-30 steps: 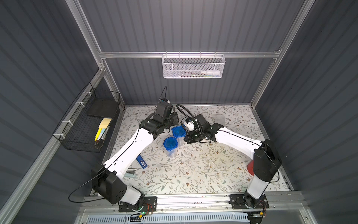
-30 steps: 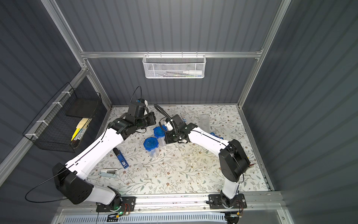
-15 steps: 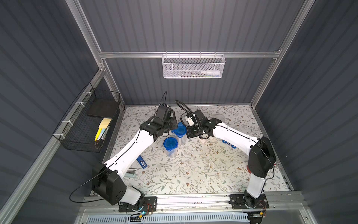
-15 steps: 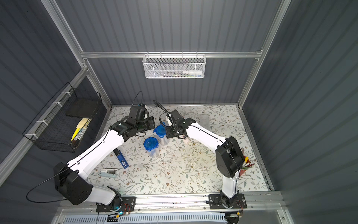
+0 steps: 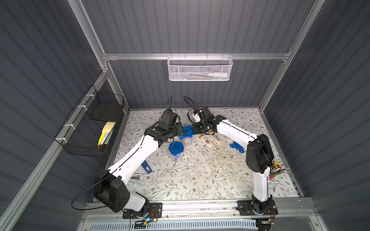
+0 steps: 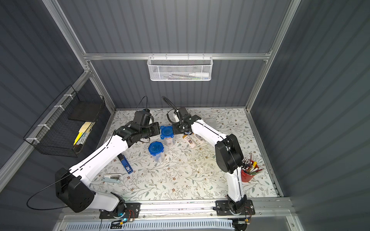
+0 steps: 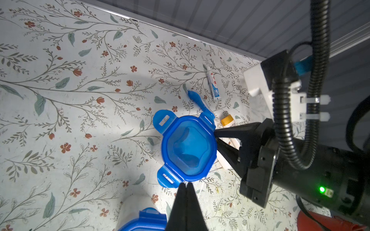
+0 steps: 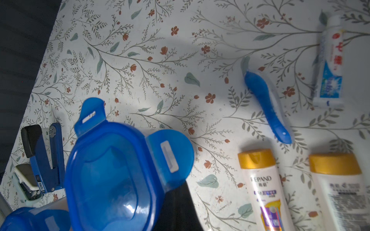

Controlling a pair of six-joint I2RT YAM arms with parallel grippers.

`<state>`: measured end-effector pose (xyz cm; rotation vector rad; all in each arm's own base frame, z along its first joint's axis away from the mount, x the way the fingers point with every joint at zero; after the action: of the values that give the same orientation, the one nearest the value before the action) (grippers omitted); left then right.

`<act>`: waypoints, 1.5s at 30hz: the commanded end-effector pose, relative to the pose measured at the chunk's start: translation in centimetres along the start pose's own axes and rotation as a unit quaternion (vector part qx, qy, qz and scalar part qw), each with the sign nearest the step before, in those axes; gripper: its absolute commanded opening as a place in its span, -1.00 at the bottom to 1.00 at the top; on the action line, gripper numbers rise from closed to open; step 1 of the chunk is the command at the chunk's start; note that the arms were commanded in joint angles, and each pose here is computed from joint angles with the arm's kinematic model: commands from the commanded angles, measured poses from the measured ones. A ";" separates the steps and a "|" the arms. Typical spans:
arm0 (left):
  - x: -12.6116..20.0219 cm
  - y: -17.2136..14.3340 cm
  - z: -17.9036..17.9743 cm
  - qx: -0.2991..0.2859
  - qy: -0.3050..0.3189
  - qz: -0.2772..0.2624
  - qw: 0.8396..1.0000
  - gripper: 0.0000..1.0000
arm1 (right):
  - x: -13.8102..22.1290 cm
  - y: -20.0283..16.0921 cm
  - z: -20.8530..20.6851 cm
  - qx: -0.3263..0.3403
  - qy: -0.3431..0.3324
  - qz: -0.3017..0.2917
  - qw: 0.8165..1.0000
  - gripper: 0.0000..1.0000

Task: Take out toiletry kits
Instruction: Adjust the container at the center of the board, then unfasten the latch on the container.

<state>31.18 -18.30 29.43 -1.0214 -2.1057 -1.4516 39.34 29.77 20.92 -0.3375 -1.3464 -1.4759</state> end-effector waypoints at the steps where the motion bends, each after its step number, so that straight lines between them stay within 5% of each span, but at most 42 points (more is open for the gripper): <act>1: -0.9 -0.6 0.2 -0.004 -0.005 0.022 1.000 -1.00 | 0.3 1.9 0.4 0.017 0.023 -0.040 0.999 -1.00; 8: -3.9 -1.0 -0.4 -0.004 -0.023 0.057 0.998 -1.00 | -0.2 4.4 0.7 0.036 0.047 -0.109 0.992 -1.00; 14: -6.3 -0.1 -1.6 -0.010 -0.037 0.072 0.997 -1.00 | 2.4 5.5 0.4 0.000 0.068 -0.114 0.991 -1.00; 26: -9.3 -0.3 -2.0 -0.011 -0.045 0.096 0.994 -1.00 | 5.1 -0.3 -1.3 -0.109 0.152 -0.110 0.976 -0.83; 29: -9.5 -0.9 -1.5 -0.008 -0.038 0.101 0.994 -1.00 | 4.5 -1.6 -1.4 -0.132 0.180 -0.096 0.970 -0.71; 35: -9.7 -1.8 -0.6 0.000 -0.029 0.107 0.994 -1.00 | 2.2 -3.1 -1.2 -0.165 0.249 -0.045 0.953 -0.17; 45: -10.8 -3.8 1.6 0.016 -0.007 0.129 0.992 -1.00 | -0.2 -4.5 -2.1 -0.220 0.298 -0.037 0.928 0.02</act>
<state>36.58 -23.12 22.67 -1.2785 -2.0613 -1.3413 36.49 26.95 17.51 -0.1380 -0.6108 -1.7478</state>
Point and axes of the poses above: each gripper's point midway between its finger pads, its own x axis back along the fingers, its own z axis along the line the jaws close on, y = z × x, the point moved 8 cm from there along x, back along the fingers
